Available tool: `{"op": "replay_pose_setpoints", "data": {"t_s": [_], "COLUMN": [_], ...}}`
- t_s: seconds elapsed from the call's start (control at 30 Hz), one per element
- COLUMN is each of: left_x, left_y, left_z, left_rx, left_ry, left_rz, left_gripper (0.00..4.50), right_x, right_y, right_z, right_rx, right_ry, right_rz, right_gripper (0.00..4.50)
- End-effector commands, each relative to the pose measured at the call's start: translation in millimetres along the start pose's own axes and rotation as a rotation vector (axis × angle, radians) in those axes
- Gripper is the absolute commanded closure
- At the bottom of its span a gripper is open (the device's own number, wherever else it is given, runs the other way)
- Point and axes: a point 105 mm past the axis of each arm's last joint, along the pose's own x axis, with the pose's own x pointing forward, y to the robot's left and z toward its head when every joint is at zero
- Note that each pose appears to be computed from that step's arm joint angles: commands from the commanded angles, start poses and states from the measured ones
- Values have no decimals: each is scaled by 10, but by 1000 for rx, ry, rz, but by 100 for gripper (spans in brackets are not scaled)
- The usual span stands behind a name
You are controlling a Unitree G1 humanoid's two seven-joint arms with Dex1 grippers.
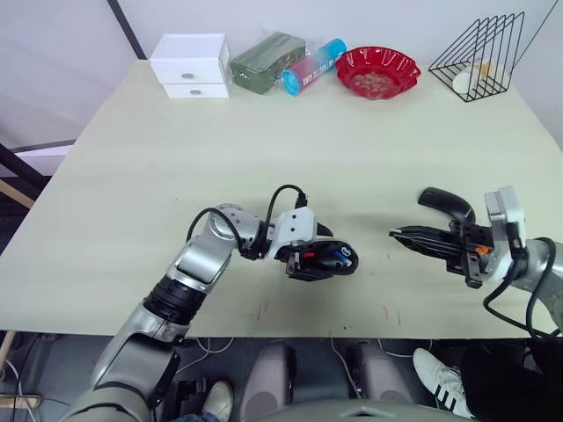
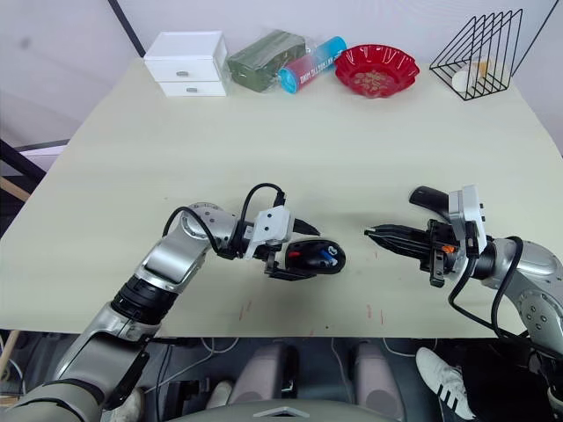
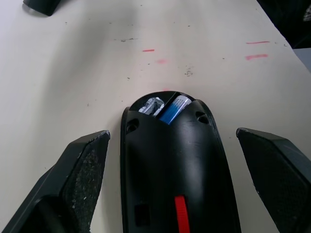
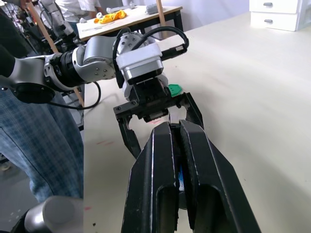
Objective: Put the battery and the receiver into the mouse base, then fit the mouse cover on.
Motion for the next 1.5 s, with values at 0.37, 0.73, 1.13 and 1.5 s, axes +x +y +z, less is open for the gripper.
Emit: {"op": "replay_pose_setpoints", "data": {"t_s": [0.37, 0.73, 1.13, 1.5], "left_x": [136, 238, 252, 267], "left_y": [20, 2, 6, 94], "left_z": [-30, -65, -165, 27], "left_rx": [-6, -2, -20, -6], "left_ry": [8, 16, 43, 41], "left_rz": [-13, -22, -19, 11], "left_gripper": [6, 6, 151, 151], "right_x": [-144, -195, -216, -94], "right_y": [22, 31, 10, -141], "right_z": [65, 0, -56, -59], "right_rx": [-103, -108, -108, -122], "right_ry": [-66, -62, -49, 167], "right_rz": [20, 13, -7, -92], "right_gripper": [450, 450, 450, 450]}}
